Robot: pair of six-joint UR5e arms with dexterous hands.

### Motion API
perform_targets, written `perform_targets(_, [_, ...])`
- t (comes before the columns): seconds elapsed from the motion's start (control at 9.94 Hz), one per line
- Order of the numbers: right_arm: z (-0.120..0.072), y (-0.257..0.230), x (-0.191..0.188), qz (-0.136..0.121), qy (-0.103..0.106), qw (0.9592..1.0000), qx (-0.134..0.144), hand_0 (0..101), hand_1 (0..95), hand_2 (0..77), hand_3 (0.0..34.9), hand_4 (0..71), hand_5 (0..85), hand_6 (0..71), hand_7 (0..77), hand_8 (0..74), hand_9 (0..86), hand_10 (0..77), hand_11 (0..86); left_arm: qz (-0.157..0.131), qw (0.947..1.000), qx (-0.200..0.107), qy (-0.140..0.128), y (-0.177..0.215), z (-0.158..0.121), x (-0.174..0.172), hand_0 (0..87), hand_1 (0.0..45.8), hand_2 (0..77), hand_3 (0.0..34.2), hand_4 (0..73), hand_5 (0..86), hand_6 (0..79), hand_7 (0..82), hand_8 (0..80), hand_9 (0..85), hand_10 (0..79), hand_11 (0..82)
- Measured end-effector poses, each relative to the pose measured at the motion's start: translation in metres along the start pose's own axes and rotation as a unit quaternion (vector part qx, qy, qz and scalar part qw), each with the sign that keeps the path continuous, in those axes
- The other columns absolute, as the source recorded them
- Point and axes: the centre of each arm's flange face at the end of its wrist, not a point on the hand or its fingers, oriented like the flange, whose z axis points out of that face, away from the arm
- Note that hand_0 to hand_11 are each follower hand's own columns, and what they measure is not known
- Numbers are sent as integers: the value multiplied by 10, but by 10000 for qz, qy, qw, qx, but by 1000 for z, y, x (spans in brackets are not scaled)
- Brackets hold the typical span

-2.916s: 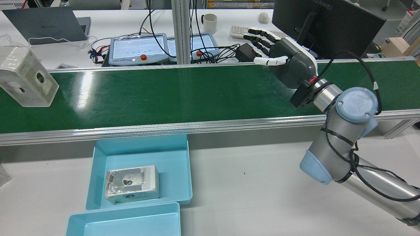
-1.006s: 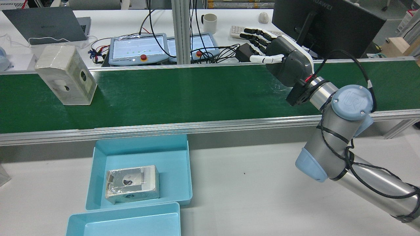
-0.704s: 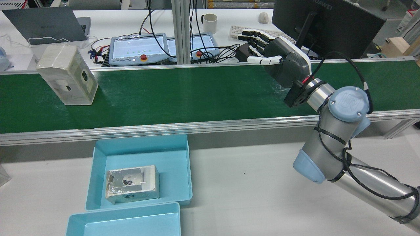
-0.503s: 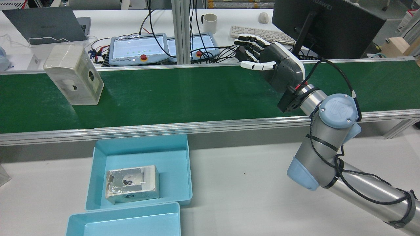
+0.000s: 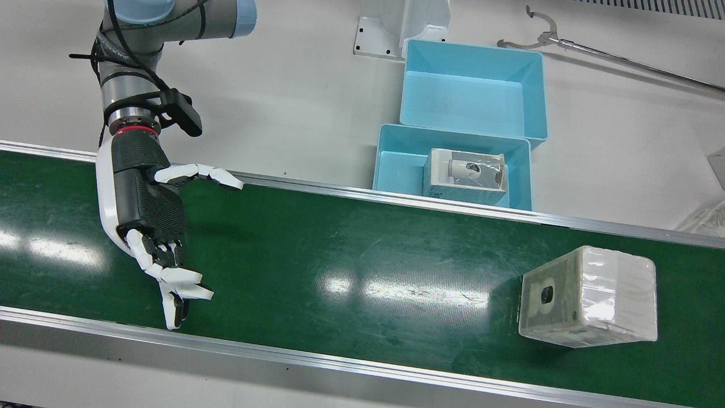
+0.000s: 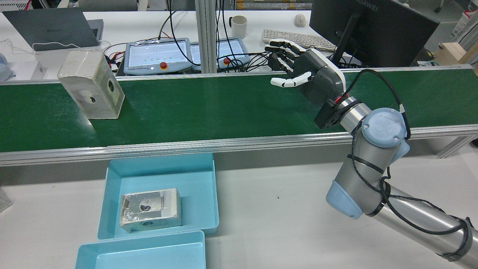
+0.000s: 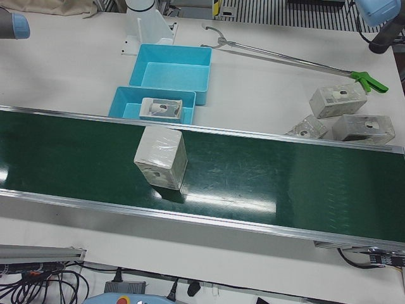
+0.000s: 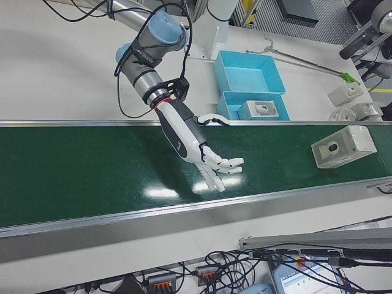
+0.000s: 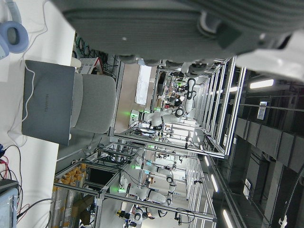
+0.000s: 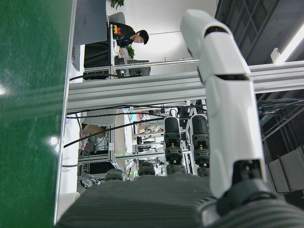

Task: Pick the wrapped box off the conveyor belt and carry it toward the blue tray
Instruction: 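Shift the right hand along the belt toward the oncoming wrapped box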

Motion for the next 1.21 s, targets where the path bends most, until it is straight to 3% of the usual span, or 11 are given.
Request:
perform_targets(0.2, [-5,-9,-4,33,-11,10000,82,515,202,229,90,120,273,54,224,0,38,0,16,0,10000,0,0,0,0,0,0,0,11,0,0,11,0,5,5,0,5,0])
perform_targets(0.4, [-9,-20,-7,44,-25,9998,179,474,98,158,106,120,251,49,207,0,38,0,16,0,10000,0,0,0,0,0,0,0,11,0,0,11,0,5,5,0,5,0])
perform_targets(0.5, [-13,-25,-12,64,-50,9997,220,474,98,158,106,120,251,49,213,0,38,0,16,0,10000,0,0,0,0,0,0,0,5,0,0,11,0,5,5,0,0,0])
perform_targets(0.6, [-16,-27,-24,77,-76,9997,223,471,115,136,78,147,273,60,240,0,38,0,16,0,10000,0,0,0,0,0,0,0,5,0,0,11,0,5,5,0,5,0])
perform_targets(0.7, [-19,-25,-37,73,-70,9997,208,479,175,169,56,147,273,60,240,0,38,0,16,0,10000,0,0,0,0,0,0,0,5,0,0,11,0,5,5,0,5,0])
perform_targets(1.21, [-35,-35,-94,-70,-130,9995,282,472,115,164,77,136,273,54,235,0,44,0,16,0,10000,0,0,0,0,0,0,0,5,0,0,11,0,5,5,0,5,0])
